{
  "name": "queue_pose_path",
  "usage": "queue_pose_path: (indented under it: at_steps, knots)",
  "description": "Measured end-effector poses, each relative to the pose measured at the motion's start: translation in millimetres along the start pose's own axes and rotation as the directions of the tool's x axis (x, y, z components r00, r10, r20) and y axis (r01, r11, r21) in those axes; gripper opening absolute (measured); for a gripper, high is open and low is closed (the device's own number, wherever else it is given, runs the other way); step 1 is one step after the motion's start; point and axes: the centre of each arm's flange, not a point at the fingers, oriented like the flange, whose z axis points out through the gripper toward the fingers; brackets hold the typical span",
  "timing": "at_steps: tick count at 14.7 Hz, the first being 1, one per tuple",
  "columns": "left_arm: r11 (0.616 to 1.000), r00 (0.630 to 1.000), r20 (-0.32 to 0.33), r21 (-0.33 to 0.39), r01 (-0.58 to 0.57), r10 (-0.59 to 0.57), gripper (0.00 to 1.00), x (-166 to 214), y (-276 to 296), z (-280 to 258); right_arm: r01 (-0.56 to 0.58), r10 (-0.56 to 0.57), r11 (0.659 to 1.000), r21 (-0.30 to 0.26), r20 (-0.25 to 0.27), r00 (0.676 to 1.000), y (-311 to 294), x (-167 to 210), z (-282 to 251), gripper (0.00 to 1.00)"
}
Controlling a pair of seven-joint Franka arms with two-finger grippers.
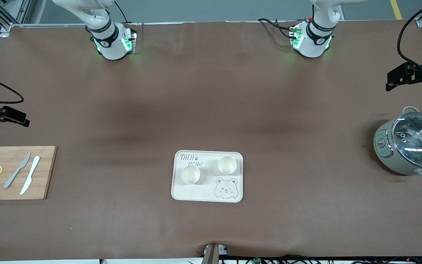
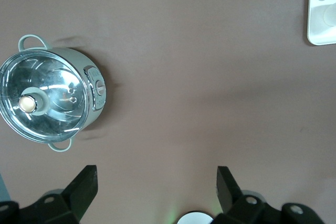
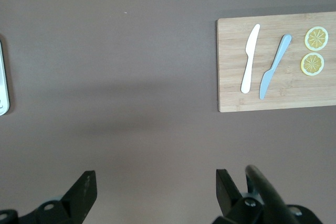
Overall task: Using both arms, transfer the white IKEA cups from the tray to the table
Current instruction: 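Reach both grippers toward the two white cups on the tray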
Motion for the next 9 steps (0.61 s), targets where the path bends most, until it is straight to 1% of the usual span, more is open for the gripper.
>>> queue_pose_path:
  at_steps: [3,5,7,9]
  knots:
    - [1.000,1.000,-0.001,0.000,-0.002,0.002,1.00,0,1,0,0.000,0.000,1.000,0.000,0.000,1.000,0,0,0,1.00]
    - [1.000,1.000,-0.011,-0.020,-0.022,0.022,1.00,6,12,3,0.002,-0.002,1.000,0.000,0.000,1.000,-2,0,0,1.00]
    - [0.999,0.999,-0.047,-0.039,-0.025,0.024,1.00,23,35,11,0.007,-0.007,1.000,0.000,0.001,1.000,-4,0,0,1.00]
    - [0.999,0.999,-0.048,-0.050,0.002,-0.004,1.00,42,66,28,0.008,-0.008,1.000,0.000,-0.001,1.000,-14,1,0,1.00]
